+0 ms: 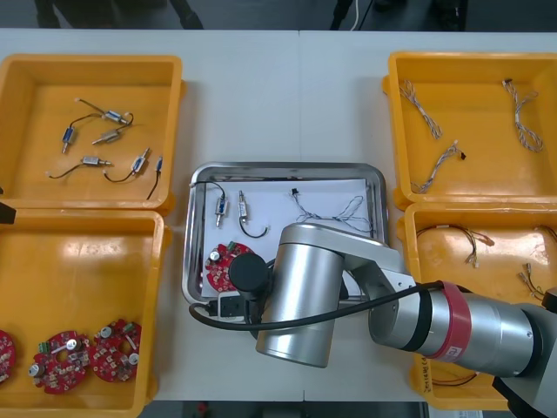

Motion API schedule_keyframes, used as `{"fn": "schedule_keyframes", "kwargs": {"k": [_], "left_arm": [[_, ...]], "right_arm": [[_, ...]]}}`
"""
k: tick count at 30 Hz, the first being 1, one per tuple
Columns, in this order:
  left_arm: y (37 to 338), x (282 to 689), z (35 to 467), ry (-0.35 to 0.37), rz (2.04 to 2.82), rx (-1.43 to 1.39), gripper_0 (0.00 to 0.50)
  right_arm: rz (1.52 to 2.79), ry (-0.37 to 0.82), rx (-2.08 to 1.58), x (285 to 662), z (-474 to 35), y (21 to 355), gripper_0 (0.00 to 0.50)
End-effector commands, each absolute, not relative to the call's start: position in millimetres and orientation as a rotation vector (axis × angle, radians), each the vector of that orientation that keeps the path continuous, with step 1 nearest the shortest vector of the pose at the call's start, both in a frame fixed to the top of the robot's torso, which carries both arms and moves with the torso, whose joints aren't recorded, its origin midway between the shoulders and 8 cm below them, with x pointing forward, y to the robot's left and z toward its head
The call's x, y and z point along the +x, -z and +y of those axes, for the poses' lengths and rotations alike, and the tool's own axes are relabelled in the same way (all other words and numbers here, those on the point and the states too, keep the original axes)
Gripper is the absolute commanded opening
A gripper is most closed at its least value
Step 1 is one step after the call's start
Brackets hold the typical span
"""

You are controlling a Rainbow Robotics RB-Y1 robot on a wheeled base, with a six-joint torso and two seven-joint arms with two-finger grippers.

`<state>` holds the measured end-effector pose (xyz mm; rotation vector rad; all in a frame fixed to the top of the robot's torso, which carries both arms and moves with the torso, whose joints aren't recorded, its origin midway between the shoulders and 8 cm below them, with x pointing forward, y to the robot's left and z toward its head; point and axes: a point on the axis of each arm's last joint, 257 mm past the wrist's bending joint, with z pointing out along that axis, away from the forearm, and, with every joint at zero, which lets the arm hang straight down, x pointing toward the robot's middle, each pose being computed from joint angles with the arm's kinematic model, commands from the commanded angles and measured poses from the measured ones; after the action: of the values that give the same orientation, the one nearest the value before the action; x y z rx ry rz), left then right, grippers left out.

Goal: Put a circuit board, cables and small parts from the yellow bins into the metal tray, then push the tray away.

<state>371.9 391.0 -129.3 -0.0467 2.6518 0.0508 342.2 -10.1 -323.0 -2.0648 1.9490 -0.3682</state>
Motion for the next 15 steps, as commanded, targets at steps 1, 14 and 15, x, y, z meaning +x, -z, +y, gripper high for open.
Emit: {"fn": "schedule_keyframes", "kwargs": {"k": [1,14,15], "left_arm": [[115.4,366.8,404.0,-0.135,2.633,0.020,0.500],[115.4,366.8,404.0,-0.135,2.633,0.020,0.500],[115.4,366.8,404.0,-0.135,2.633,0.020,0.500]], "right_arm": [[1.946,0.337,-2.046,330.0,3.7,326.2,0.500],[1.957,0.324,-2.020,328.1,5.8,330.7,0.446],[1.958,0.326,-2.017,328.4,5.7,330.5,0.403]]}}
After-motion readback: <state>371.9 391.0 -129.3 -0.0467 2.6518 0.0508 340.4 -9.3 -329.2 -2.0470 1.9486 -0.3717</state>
